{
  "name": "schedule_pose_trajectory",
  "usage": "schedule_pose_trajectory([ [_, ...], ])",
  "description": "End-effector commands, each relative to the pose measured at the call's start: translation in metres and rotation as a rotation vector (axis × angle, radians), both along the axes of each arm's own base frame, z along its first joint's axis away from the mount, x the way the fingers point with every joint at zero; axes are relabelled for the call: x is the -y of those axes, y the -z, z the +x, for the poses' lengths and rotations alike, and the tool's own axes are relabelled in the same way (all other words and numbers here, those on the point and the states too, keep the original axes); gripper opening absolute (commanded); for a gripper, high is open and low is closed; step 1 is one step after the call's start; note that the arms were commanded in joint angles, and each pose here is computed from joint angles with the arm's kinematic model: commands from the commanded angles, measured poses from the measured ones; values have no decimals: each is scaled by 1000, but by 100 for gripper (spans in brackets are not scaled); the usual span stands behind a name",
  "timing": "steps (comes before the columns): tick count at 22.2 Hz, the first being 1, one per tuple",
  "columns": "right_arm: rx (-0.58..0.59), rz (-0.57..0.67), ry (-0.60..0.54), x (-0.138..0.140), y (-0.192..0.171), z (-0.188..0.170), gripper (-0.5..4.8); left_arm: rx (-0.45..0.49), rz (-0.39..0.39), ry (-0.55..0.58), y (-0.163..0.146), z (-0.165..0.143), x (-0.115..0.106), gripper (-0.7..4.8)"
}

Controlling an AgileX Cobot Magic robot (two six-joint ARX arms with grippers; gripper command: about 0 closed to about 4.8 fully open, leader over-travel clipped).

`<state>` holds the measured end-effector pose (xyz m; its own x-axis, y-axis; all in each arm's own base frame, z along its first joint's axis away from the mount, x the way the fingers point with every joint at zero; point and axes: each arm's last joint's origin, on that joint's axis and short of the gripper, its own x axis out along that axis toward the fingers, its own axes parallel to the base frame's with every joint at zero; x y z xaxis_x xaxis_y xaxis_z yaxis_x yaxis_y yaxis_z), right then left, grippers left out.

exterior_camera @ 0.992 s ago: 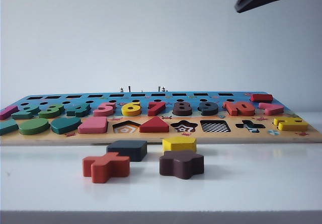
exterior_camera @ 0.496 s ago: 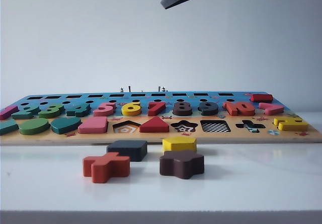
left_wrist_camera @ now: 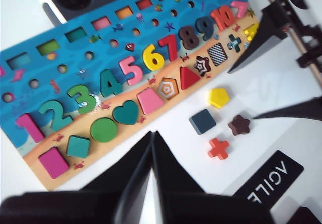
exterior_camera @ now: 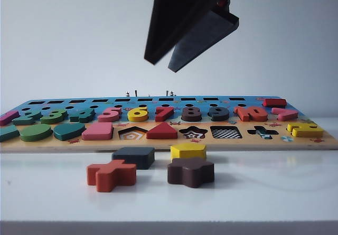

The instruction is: Insert the cube into the slot.

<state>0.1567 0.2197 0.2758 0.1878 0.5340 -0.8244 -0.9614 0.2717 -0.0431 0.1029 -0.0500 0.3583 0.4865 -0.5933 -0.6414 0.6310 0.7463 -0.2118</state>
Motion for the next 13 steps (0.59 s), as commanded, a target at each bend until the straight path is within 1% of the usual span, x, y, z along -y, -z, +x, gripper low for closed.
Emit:
schedule_pose_trajectory([
  [1, 65, -40, -33, -8, 4, 0, 347, -26, -27, 31, -1, 0, 1, 20],
  [3, 67, -59, -35, -13, 10, 2, 316, -35, -27, 34, -1, 2, 2, 20],
  [4, 64, -63, -35, -14, 12, 3, 313, -41, -25, 34, -1, 1, 2, 20],
  [9, 50, -89, -57, -23, 25, 5, 312, -77, -29, 47, 1, 2, 3, 20],
  [13, 38, -119, -77, -34, 39, 7, 311, -90, -36, 36, 1, 2, 3, 20],
])
